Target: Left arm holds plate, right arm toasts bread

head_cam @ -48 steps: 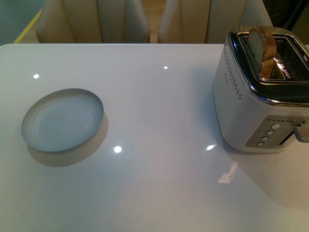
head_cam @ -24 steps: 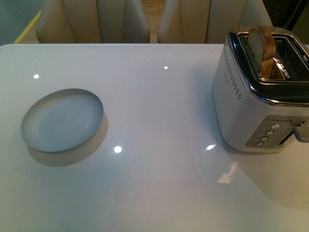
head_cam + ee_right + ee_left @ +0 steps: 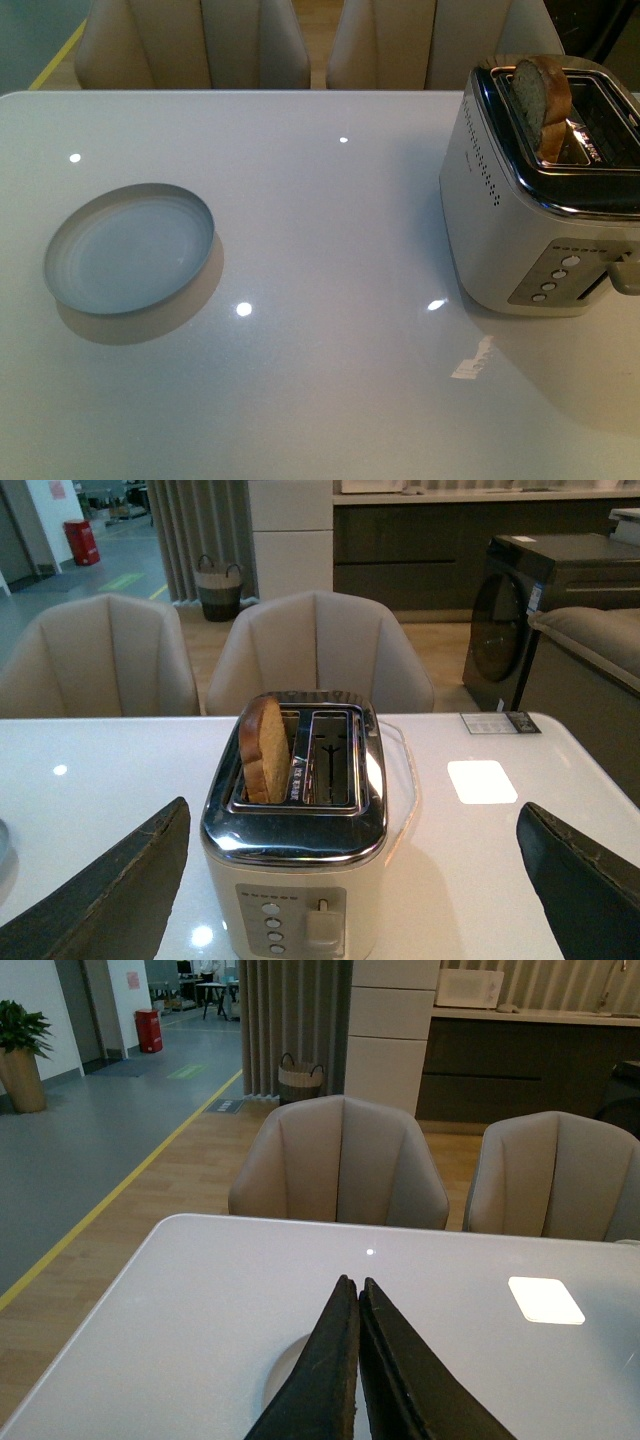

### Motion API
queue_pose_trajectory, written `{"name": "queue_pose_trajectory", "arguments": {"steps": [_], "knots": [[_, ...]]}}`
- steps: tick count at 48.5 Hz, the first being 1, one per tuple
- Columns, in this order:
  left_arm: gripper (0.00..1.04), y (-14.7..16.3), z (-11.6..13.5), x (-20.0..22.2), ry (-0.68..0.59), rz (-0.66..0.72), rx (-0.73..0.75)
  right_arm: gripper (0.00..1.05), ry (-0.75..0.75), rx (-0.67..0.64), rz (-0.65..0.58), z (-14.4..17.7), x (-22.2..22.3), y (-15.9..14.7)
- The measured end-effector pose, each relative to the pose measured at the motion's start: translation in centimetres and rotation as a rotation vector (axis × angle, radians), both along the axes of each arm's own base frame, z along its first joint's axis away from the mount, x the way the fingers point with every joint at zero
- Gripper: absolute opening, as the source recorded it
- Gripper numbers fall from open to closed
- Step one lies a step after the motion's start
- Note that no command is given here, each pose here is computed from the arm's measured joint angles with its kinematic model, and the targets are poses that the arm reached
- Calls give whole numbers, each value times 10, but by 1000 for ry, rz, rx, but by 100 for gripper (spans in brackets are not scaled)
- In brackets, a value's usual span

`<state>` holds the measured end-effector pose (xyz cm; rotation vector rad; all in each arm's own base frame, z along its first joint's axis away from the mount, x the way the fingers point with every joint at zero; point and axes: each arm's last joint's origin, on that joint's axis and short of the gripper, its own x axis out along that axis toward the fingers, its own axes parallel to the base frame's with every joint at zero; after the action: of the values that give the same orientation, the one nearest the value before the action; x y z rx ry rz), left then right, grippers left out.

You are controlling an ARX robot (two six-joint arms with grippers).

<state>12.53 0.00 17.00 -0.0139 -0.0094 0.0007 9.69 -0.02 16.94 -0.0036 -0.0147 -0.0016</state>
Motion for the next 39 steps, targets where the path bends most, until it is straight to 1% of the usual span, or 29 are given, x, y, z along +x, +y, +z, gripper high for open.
{"name": "queue_pose_trajectory", "arguments": {"steps": [36,39], "knots": [[3,0,0,-17,-4,0,0,96,0,0,0,0,0,0],[3,0,-2,-20,14,0,0,96,0,0,0,0,0,0]]}}
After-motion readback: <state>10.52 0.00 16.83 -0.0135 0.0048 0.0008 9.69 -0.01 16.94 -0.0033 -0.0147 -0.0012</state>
